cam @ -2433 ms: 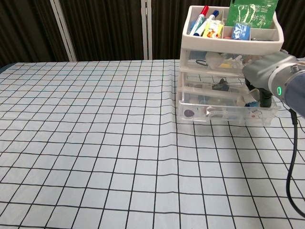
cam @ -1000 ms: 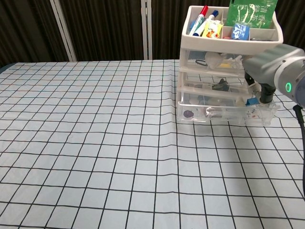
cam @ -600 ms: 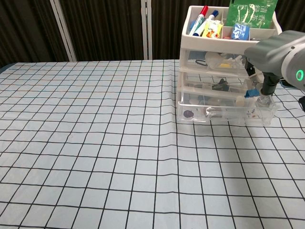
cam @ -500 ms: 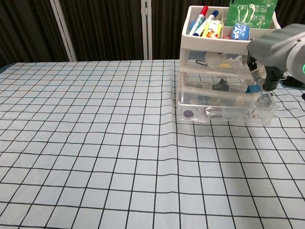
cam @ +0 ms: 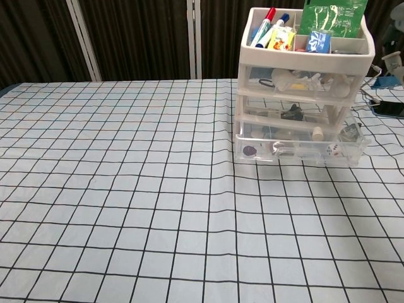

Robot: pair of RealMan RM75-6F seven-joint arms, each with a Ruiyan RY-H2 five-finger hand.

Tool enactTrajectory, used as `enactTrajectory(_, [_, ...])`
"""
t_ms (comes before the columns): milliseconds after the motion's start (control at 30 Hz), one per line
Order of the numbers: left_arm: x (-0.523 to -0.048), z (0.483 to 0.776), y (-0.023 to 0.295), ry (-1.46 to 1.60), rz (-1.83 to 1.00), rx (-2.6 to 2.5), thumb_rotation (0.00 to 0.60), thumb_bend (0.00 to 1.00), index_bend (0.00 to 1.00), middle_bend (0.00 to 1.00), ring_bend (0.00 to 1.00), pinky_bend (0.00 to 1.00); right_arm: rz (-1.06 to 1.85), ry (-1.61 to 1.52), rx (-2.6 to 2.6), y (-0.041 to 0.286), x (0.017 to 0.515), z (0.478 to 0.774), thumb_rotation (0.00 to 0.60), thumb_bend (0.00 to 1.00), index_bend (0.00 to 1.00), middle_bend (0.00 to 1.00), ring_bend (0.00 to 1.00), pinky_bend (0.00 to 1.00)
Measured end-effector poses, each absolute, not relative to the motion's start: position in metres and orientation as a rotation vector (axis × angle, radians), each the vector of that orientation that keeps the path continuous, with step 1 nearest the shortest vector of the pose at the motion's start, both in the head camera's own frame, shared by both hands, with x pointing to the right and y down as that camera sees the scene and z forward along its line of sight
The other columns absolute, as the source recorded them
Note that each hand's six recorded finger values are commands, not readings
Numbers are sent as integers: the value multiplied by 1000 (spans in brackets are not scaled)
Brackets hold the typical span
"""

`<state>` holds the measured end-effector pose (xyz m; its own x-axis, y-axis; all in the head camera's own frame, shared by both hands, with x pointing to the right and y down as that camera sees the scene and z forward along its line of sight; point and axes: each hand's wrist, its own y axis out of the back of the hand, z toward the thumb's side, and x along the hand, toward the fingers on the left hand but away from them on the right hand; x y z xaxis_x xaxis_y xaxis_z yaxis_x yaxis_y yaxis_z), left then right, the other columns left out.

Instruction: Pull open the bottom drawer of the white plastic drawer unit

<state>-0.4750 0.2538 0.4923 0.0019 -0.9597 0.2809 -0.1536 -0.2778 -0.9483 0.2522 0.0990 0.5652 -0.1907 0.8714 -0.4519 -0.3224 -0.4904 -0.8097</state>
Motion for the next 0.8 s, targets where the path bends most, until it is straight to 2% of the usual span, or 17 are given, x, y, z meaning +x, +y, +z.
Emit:
enactTrajectory(300, [-467, 489, 260, 1158, -1337, -1521, 600, 21, 0, 0, 0, 0, 1867, -763, -1214, 105, 300, 572, 600, 427, 576, 1000, 1000, 929])
enactTrajectory(800, [-460, 486, 269, 1139, -1321, -1521, 600, 21, 0, 0, 0, 0, 1950, -777, -1322, 134, 361, 636, 600, 424, 560, 1000, 1000, 929])
